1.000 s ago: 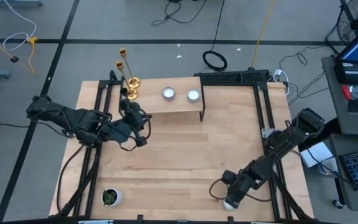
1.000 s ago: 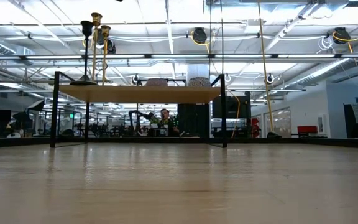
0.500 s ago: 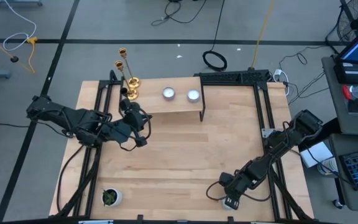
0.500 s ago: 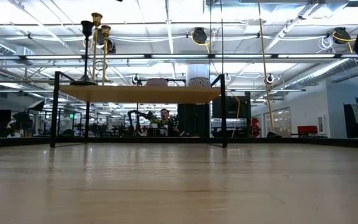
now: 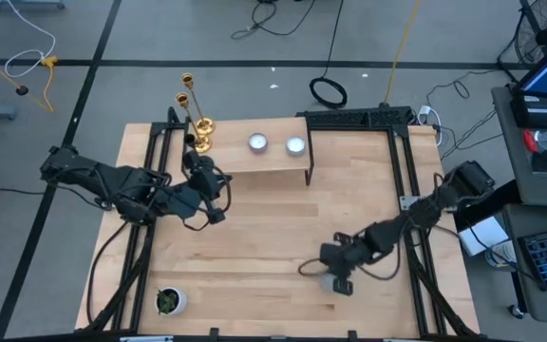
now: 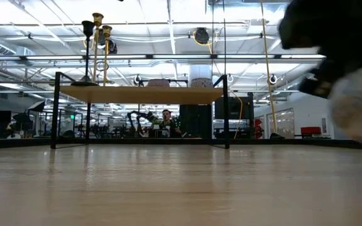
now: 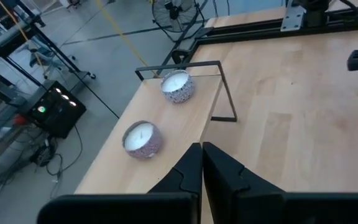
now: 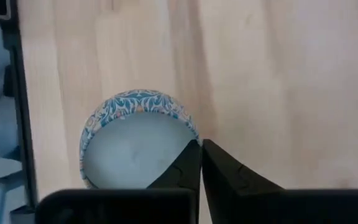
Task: Pick & Place candle stick holders
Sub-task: Put the blue white candle bottle on the shelf
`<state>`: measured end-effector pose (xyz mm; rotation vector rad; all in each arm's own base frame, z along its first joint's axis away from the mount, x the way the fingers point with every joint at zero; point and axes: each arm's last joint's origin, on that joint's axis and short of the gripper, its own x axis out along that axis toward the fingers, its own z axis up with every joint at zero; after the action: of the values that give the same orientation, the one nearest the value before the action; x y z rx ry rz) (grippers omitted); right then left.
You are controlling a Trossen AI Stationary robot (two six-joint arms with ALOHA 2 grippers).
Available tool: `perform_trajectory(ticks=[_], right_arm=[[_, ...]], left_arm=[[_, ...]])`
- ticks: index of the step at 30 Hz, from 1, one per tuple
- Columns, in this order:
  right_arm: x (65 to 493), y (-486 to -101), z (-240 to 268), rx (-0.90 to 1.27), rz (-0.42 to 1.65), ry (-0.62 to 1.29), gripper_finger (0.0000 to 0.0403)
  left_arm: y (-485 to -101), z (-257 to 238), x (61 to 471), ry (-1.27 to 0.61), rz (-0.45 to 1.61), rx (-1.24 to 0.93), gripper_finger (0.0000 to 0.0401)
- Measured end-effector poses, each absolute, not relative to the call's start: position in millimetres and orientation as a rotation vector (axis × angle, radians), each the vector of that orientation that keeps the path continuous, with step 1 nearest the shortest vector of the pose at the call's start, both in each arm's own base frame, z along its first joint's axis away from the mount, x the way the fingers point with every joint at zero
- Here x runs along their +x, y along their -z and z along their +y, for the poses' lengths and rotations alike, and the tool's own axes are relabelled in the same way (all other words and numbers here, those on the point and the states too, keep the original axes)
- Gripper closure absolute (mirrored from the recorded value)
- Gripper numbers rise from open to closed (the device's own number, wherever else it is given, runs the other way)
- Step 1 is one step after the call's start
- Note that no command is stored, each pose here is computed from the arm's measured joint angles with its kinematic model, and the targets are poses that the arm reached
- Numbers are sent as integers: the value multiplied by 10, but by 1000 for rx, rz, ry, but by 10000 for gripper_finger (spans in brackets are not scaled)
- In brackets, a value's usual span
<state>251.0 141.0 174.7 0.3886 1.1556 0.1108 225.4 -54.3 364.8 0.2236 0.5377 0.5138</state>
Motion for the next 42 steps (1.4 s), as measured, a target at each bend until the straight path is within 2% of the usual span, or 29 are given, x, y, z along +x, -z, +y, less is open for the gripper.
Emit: perform_trajectory(ticks=[4, 10, 18, 24, 28, 36, 42], right_arm=[[2710, -1987, 1169, 235, 1018, -137, 401], [3021, -2406, 777, -108, 860, -35, 402], [3357, -2999, 221, -428, 650, 147, 402], [3687, -3145, -87, -644, 570, 184, 402], [3906, -3233, -349, -667, 567, 262, 403], [4300, -3273, -710, -659, 556, 263, 403], [4539, -3069, -897, -676, 530, 305, 403]], left_arm=[[-3649, -519, 2212, -583, 544, 270, 382], [-3597, -504, 2150, -637, 588, 289, 382], [-3661, -697, 1951, -535, 544, 262, 382], [-3654, -821, 1689, -504, 532, 196, 382], [-3647, -864, 1515, -534, 449, 164, 382], [-3345, -768, 1235, -586, 339, 91, 382], [-3253, -695, 1157, -596, 304, 16, 382]])
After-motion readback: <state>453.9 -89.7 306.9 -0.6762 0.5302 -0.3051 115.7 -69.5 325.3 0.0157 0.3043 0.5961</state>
